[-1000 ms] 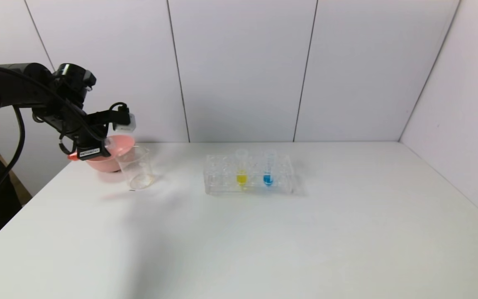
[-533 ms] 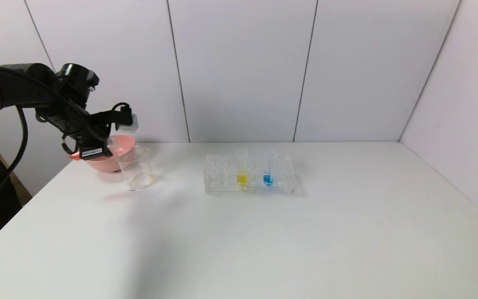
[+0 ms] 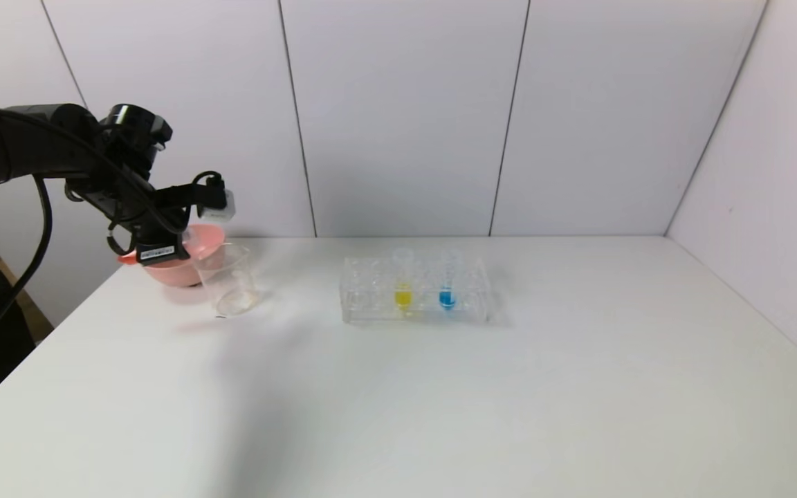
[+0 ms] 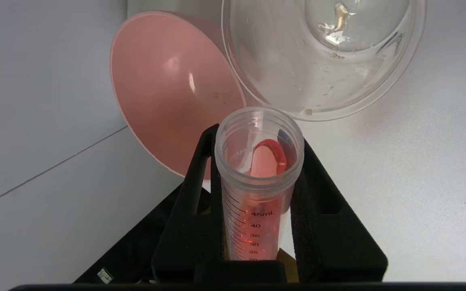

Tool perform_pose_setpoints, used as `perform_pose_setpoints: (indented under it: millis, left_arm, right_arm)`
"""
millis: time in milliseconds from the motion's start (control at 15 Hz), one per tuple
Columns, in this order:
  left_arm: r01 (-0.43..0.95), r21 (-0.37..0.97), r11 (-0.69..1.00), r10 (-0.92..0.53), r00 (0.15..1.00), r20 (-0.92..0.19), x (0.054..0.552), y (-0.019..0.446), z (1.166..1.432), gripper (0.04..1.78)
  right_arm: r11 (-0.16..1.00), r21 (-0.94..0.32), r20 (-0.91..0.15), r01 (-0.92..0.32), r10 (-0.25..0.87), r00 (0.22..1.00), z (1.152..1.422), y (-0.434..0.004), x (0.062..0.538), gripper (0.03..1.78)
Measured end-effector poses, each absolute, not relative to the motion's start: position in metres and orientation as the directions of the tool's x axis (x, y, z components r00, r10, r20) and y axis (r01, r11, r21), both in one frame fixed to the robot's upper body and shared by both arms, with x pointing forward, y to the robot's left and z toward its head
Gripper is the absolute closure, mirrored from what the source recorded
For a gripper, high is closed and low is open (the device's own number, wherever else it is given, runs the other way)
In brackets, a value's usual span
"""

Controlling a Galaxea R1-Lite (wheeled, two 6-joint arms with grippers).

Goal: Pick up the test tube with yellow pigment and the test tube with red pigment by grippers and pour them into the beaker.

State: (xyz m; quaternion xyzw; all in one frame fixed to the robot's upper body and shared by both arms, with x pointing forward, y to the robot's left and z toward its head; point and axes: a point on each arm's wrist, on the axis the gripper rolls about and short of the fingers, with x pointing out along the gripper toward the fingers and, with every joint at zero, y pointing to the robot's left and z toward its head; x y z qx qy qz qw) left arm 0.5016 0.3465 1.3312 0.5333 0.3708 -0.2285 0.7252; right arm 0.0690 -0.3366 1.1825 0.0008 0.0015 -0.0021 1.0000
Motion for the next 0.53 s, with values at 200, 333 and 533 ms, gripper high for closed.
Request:
perform_pose_setpoints:
  millis: [200,333,533]
  left_arm:
    - [0.727,0.606,0.323,0.065,0.621,-0.781,0.5021,0.3443,1.3311,1.35]
    - [0.726,0.608,0.319,0.091,0.616,-0.783,0.5026,0.3435,1.3297,1.35]
    - [0.726,0.612,0.312,0.119,0.610,-0.784,0.5029,0.3417,1.3284,1.35]
  right_arm:
    - [1.000,0.001,-0.003,0.004,-0.004,1.000,1.1825,-0.3366,0.0690,1.70]
    - [1.000,0.002,-0.003,0.005,-0.005,1.000,1.1825,-0.3366,0.0690,1.70]
    - [1.000,0.002,-0.003,0.004,-0.004,1.000,1.1825,-0.3366,0.0690,1.70]
